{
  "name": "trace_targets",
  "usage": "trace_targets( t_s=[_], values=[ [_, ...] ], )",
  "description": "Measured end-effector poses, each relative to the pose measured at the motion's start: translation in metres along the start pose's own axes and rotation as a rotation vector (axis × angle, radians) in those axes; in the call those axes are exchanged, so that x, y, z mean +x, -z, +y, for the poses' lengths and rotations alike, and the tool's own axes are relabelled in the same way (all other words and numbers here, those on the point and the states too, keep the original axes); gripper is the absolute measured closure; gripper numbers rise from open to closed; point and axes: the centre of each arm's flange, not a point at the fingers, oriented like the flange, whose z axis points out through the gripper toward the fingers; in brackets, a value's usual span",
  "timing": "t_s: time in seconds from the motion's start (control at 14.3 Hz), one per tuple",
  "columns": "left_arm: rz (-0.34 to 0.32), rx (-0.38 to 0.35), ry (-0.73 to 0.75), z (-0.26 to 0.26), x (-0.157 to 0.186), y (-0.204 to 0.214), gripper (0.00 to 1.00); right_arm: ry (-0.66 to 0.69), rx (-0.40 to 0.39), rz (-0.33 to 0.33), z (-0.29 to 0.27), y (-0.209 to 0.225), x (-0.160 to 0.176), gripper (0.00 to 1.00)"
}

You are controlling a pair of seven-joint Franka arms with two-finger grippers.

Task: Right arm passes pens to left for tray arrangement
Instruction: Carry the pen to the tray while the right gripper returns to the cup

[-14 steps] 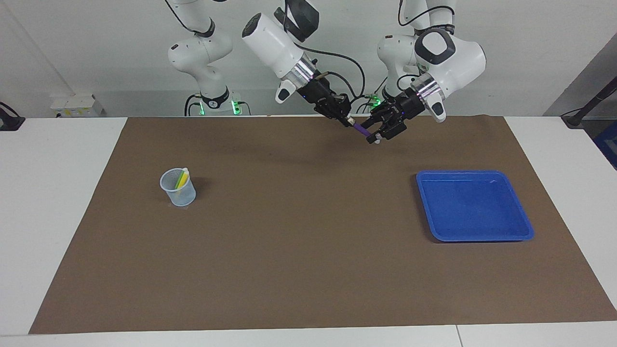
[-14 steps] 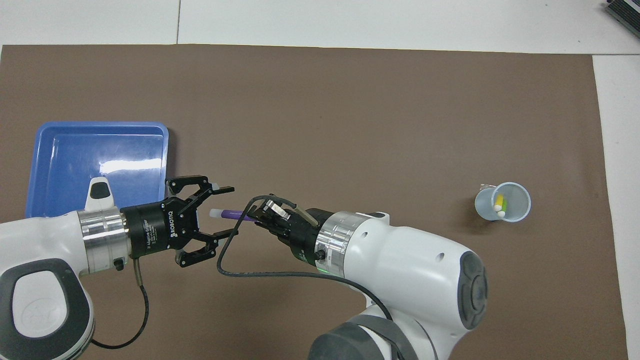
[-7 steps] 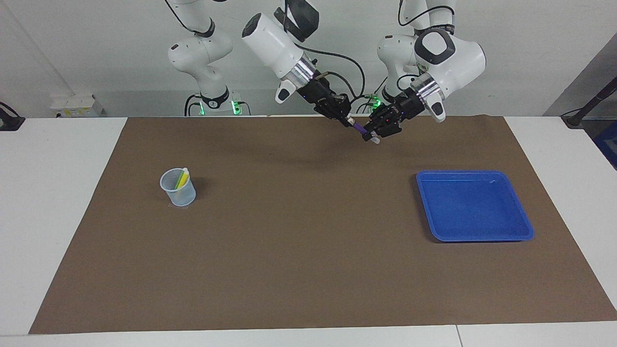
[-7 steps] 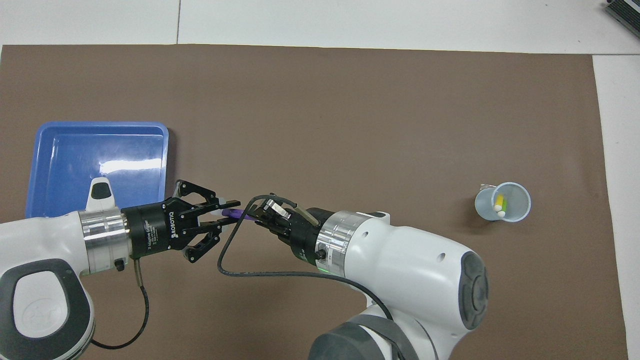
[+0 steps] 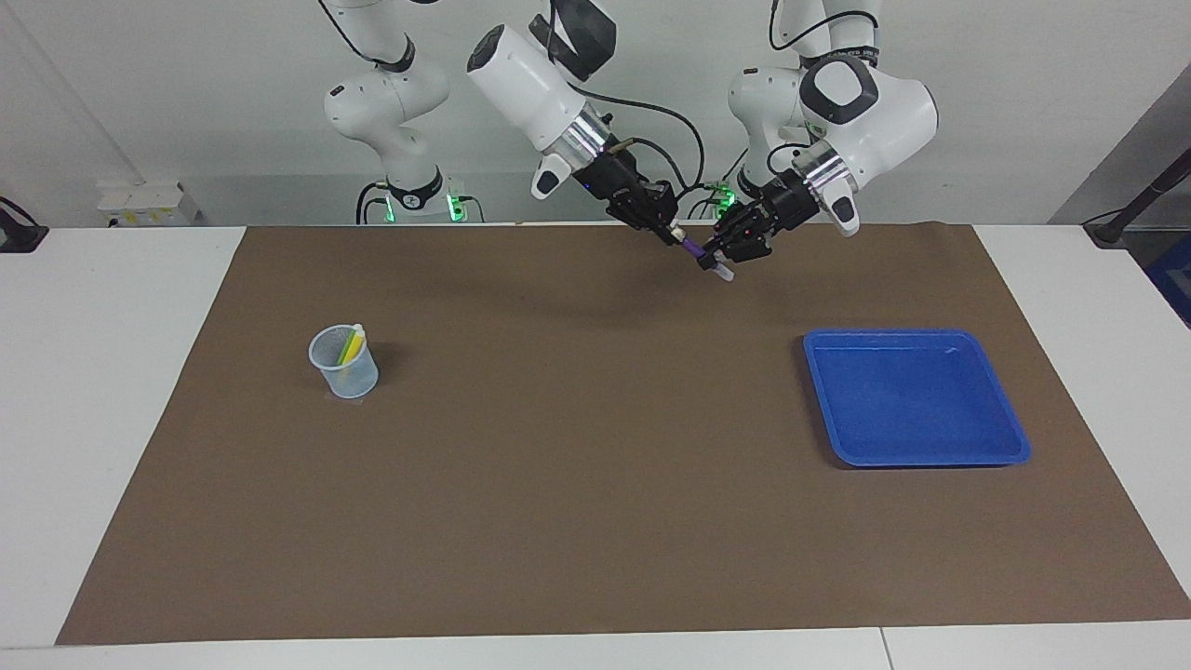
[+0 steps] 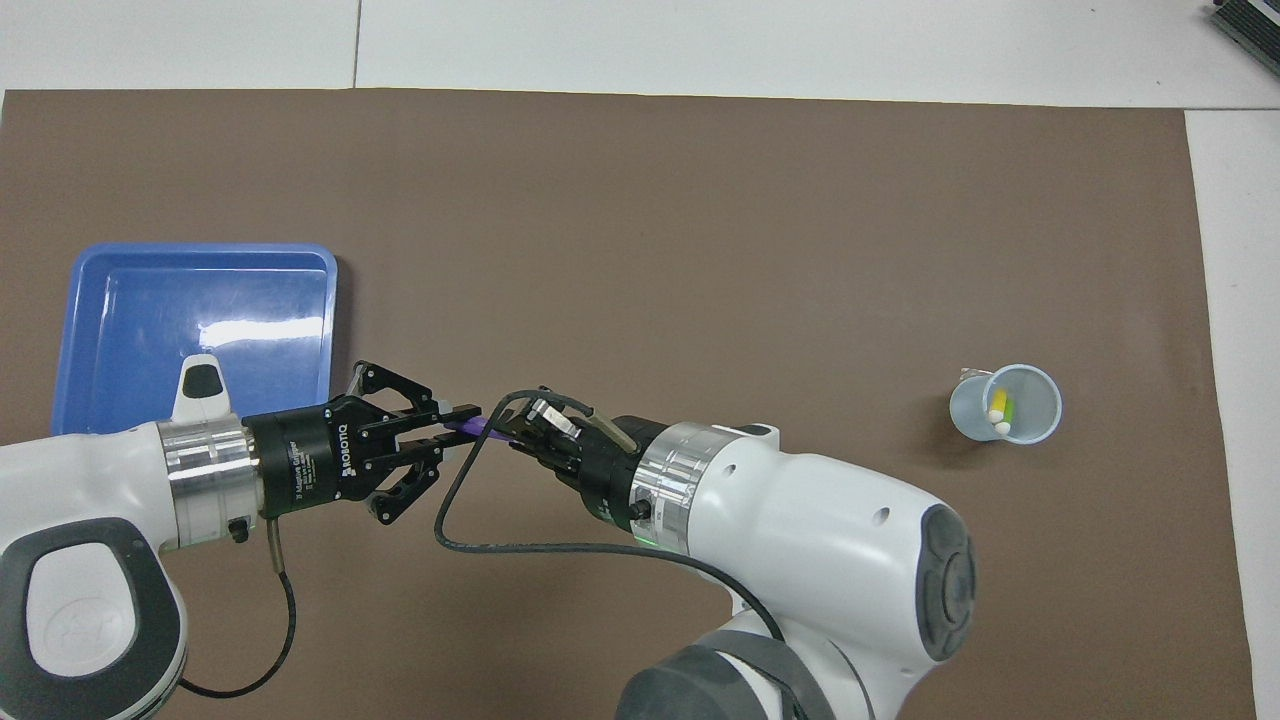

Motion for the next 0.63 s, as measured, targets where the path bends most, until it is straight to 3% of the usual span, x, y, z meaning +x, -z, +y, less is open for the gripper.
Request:
trace_targets(
  t_s=[0.14,0.35,0.56,0.63],
  values=[
    [-0.003,0.016,-0.007,-0.002,-0.002,-0.001,0.83,-0.002,0.002,0.002,-0.001,0.001,0.002,0.65],
    [-0.004,0.024,-0.013,-0.002,-0.003,-0.002,0.83,-0.005,0.003,0.003,-0.002,0.003,0.004,0.3],
    [0.051,0.063,-0.08,-0.004,0.0,-0.002,0.83,0.069,-0.072,-0.049,0.002,0.013,0.029,0.0],
    [0.068,0.085,-0.126,-0.005,0.0,-0.001,0.83,0.138,-0.107,-0.078,0.006,0.022,0.046,0.0]
  ],
)
